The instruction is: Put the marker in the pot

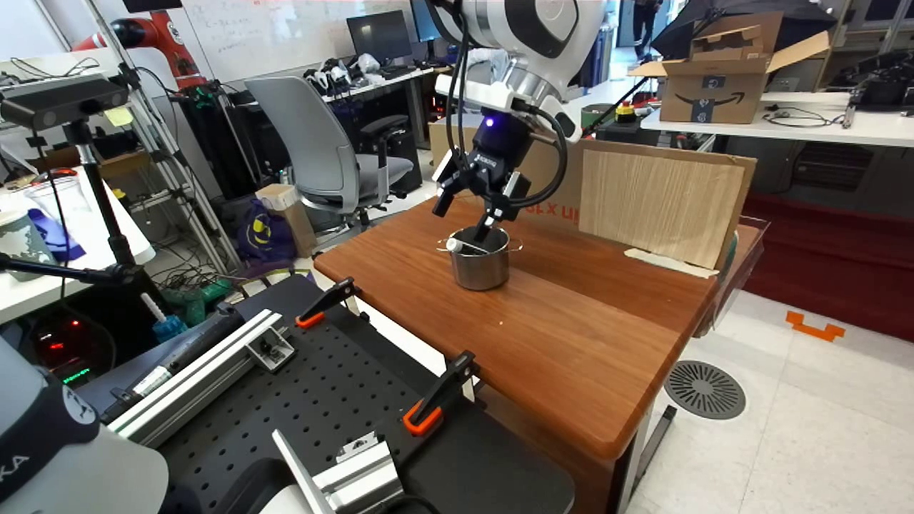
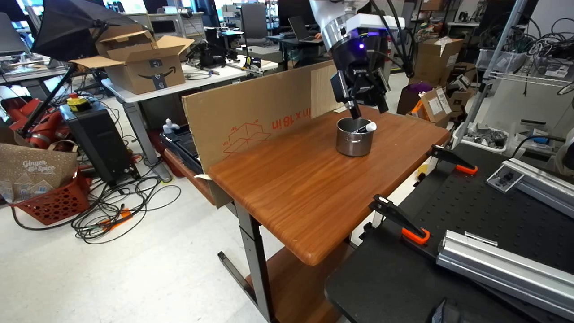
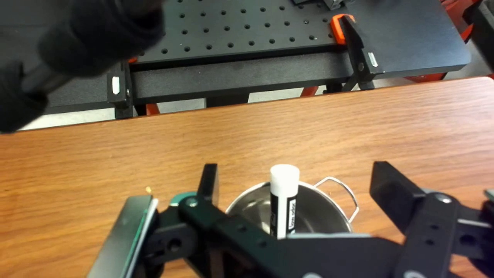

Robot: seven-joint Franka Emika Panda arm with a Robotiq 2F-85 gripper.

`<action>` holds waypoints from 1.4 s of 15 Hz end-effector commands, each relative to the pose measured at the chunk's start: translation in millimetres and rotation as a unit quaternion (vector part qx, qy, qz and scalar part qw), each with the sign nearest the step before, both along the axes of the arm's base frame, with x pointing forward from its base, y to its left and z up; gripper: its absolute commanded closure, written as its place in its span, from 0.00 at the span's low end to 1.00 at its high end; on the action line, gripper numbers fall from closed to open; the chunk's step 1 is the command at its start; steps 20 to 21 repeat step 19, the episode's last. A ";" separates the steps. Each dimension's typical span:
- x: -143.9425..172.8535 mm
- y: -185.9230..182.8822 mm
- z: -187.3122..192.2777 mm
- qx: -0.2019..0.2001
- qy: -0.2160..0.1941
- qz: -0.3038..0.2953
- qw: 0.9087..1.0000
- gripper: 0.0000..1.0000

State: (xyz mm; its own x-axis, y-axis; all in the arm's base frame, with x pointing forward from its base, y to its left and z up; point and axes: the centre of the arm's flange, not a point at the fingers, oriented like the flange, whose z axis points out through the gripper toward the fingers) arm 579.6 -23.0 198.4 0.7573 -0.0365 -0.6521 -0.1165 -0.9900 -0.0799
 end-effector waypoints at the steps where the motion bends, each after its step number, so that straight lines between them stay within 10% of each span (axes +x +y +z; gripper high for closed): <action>1: -17.8 8.0 37.5 0.001 -0.023 0.025 0.999 0.00; 5: -36.1 15.2 90.6 0.001 -0.080 0.037 0.996 0.00; 21: -26.9 15.1 87.3 0.004 -0.071 0.025 0.997 0.00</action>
